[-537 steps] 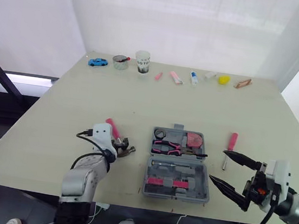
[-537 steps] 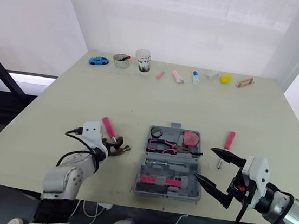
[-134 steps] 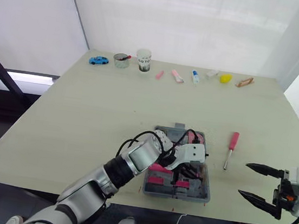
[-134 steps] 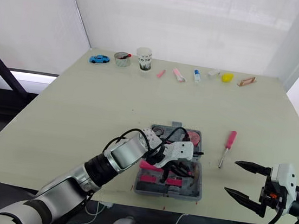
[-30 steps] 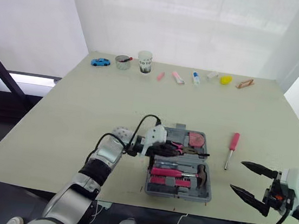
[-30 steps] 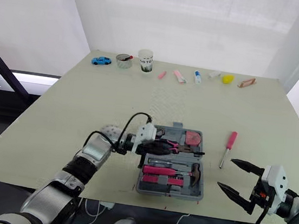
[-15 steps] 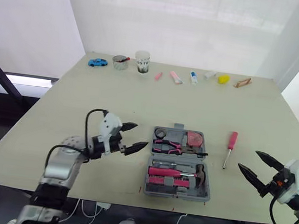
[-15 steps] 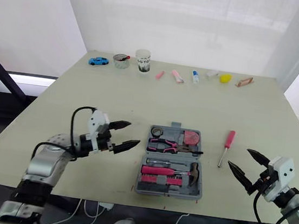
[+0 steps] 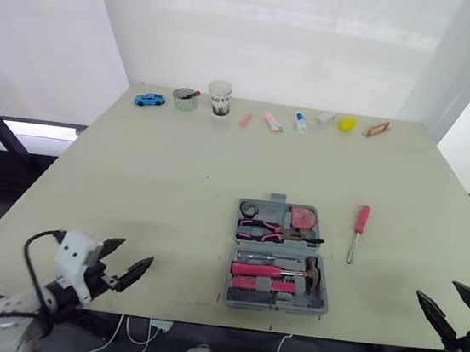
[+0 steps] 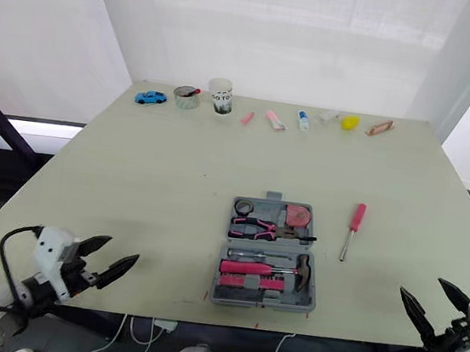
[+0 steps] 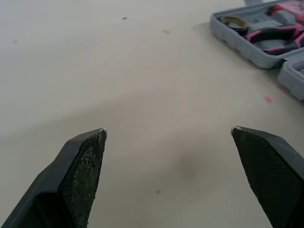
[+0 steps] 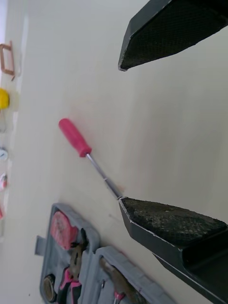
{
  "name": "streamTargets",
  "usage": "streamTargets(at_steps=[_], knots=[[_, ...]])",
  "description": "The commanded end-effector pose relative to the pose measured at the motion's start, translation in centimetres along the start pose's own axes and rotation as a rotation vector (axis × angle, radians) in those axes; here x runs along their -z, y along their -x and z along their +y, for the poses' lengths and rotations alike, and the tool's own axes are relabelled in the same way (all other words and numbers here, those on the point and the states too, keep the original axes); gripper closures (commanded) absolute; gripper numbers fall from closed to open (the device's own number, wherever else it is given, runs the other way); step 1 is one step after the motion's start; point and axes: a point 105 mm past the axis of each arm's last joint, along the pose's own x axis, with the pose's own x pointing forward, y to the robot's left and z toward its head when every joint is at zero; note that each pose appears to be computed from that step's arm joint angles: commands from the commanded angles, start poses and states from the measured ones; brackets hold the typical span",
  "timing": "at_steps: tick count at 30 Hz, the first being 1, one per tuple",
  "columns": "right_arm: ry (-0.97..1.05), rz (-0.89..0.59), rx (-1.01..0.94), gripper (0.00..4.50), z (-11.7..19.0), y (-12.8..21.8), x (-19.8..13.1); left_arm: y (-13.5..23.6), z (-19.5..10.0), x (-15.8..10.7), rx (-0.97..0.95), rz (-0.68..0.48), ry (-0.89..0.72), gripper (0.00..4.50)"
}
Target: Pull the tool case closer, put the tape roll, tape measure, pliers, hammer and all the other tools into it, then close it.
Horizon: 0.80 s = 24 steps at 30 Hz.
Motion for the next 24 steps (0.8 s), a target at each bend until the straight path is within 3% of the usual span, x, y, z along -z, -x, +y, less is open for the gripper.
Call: streamTargets(at_steps=[1,6,13,24], knots=[[0.032,-0.047,0.038,0.0,-0.4,0.6,-1.5,0.9,0.7,-1.7,-0.031,-0.059,-0.025,0.03],[0.008,-0.04,0.072,0.0,-0.3,1.5,-1.0,1.2,0.8,-1.7,-0.04,-0.071,-0.004,0.03],[0.036,-0.04,0.062,0.0,-0.7,-0.1,-1.2,0.1,0.4,-3.4,-0.003,-0.112,-0.041,0.03],[0.116,-0.018,0.147,0.0,-0.1,-4.3,-2.1,-4.2,-3.2,-7.9,0.288,-0.156,-0.187,0.03]])
